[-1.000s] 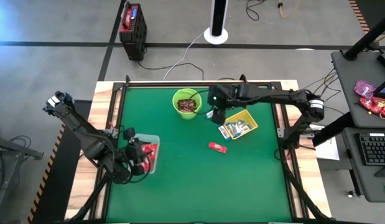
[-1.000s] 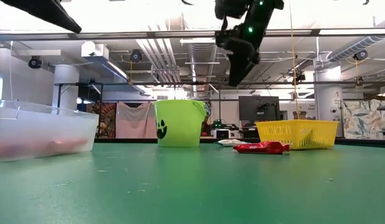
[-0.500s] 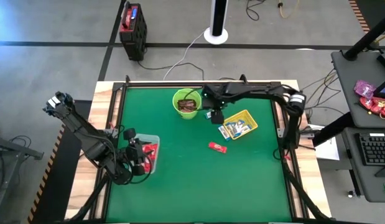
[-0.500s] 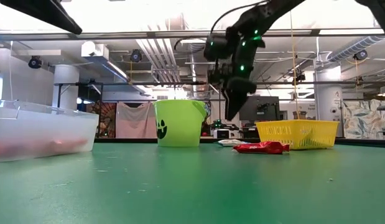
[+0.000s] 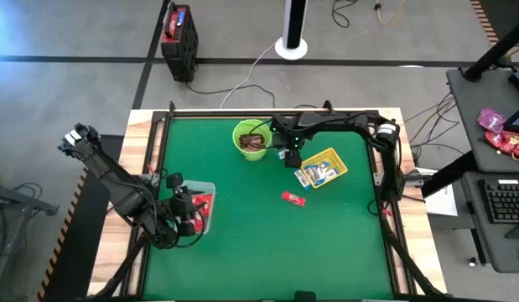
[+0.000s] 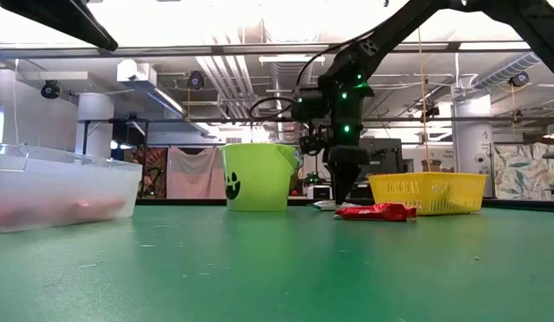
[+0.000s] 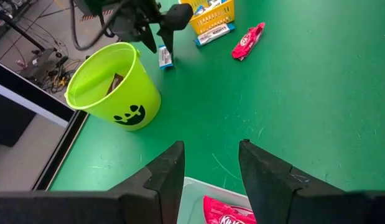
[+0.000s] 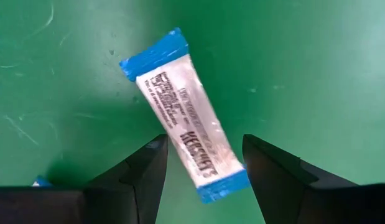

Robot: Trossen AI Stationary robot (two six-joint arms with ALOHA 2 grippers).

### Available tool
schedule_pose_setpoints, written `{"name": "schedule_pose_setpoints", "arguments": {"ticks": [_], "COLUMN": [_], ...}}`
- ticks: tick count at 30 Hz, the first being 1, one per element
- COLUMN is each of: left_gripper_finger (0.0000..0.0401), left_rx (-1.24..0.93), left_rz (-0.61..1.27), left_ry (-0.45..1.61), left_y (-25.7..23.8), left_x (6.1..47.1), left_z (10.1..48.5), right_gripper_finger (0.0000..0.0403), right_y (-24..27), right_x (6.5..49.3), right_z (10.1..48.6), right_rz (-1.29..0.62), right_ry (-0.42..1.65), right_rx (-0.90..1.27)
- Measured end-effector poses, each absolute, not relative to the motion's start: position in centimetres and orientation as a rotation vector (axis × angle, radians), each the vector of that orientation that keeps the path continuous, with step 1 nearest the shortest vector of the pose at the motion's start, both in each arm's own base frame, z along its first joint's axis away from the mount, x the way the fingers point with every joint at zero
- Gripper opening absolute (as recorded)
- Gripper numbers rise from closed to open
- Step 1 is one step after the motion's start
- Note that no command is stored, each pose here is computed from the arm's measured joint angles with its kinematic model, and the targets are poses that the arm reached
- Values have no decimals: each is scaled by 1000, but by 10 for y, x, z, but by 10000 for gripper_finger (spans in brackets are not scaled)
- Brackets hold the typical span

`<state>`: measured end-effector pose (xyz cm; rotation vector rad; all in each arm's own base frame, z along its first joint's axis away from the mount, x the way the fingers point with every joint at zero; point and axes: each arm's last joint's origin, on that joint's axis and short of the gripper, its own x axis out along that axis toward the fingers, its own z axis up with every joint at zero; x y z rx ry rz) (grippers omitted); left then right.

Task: Sort candy by brand, put in halloween buckets
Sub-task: Put the white chocolate bar into the yellow bin

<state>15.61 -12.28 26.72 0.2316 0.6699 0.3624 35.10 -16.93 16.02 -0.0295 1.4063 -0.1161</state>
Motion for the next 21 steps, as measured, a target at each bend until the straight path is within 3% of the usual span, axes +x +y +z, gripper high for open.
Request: {"name": "schedule_pose_setpoints", "arguments": {"ticks": [8,18,21], "left_gripper_finger": [137,137,137], "left_rx": [231,233,233], "left_rz": [363,368,368], "left_ry": [670,664,664], "left_y": [-123,-123,-123], "left_x": [156,156,156], "left_z": [267,267,267], "right_gripper_finger": [191,54,36], "right_y": [-172,-173,-174], "right_x": [351,349,348], "right_z": [147,148,149], "right_rz": [-95,-67,-68], "right_ry": [1430,1427,1425], "right_rx": [9,21,21]}}
